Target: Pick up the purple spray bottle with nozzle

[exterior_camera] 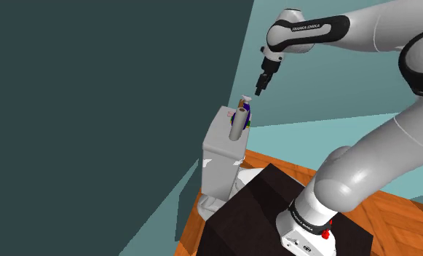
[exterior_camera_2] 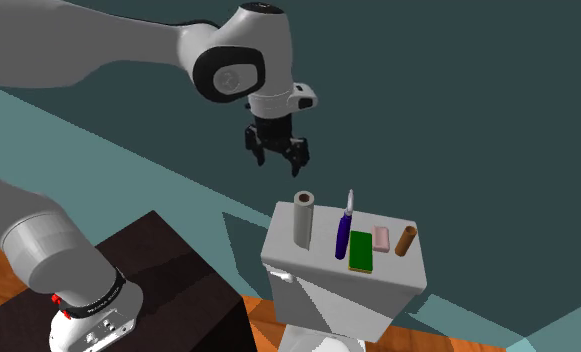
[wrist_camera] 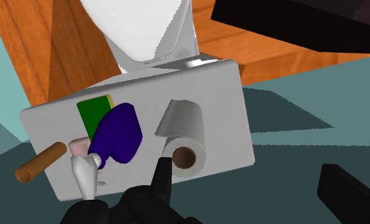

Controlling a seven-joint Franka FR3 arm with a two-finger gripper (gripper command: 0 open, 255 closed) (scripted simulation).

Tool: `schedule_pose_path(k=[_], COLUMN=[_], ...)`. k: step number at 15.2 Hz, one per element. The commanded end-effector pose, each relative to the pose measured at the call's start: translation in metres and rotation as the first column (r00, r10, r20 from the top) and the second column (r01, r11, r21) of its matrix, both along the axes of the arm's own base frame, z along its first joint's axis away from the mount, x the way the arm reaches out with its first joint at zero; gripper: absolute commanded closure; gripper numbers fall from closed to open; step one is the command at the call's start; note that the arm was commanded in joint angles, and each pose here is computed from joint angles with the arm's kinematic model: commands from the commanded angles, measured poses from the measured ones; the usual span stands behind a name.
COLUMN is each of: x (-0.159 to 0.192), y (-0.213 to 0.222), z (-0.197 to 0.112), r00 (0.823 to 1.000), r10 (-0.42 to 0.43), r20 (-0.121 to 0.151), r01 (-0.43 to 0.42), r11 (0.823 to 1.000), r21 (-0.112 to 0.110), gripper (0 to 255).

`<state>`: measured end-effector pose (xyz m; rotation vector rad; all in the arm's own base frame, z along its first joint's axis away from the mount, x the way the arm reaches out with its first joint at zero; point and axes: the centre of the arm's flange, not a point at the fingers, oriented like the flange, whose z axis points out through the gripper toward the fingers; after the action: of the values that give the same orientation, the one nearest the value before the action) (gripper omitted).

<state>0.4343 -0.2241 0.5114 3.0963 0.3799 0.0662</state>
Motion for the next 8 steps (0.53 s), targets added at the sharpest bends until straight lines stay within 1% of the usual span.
schedule_pose_path(k=[1, 8], x=[0.015, 0.069], y=[-0.023, -0.089], z=[-0.011, -0.057], r00=[1.000, 0.996], r10=[0.021, 0.085], r20=[-0.008, -0.038], r01=[-0.021, -0.084], r11=[1.000, 0.996], r21=[0.002, 0.017], gripper=[0, 0])
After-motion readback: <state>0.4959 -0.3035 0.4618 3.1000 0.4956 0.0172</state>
